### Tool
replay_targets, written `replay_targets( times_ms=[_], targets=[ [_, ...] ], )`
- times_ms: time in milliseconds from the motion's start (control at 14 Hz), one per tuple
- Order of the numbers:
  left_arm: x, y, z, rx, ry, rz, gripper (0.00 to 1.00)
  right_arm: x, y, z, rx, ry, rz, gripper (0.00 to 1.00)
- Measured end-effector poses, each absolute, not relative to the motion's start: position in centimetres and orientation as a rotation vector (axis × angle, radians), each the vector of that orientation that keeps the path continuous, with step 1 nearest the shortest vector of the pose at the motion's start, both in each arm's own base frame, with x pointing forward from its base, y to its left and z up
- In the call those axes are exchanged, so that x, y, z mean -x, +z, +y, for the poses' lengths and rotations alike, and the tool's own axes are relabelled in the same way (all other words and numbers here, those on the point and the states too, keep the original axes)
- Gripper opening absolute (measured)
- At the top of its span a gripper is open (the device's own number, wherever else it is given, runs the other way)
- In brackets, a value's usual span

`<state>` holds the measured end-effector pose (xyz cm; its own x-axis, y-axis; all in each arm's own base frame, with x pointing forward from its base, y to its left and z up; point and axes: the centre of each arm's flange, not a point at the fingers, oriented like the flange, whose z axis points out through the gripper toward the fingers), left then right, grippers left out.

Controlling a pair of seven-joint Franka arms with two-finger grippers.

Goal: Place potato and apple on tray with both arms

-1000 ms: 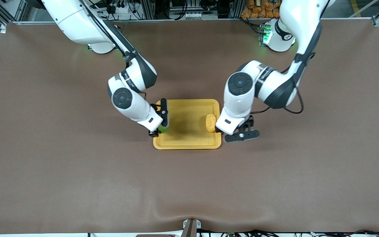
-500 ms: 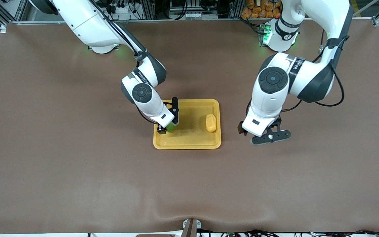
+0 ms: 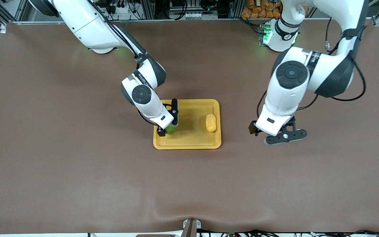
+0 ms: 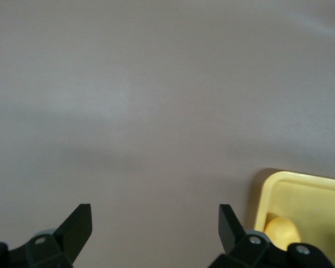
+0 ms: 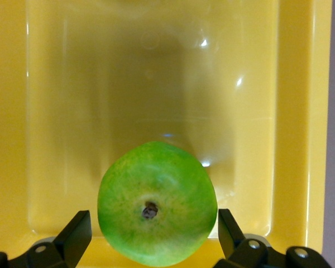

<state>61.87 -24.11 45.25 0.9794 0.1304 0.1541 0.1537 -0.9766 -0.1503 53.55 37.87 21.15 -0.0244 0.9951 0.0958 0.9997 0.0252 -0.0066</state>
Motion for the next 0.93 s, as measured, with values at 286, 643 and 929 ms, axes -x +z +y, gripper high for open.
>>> replay_targets(
  times_ms=[286,643,929],
  targets=[
    [-61.6,49.0,-19.7,2.940,-0.183,-0.158,1.00,-54.4,22.9,36.8,2.163,-0.031,-2.185,1.00],
    [-60.5,53.0,-16.1,2.988,-0.137,-0.162,1.00,-56.7,29.1,30.9,2.262,0.094,-2.109,1.00],
    [-60.1,55.0,-11.6,3.037,-0.079,-0.102,1.00,-59.4,34.7,23.0,2.351,0.085,-2.046,1.00]
  ],
)
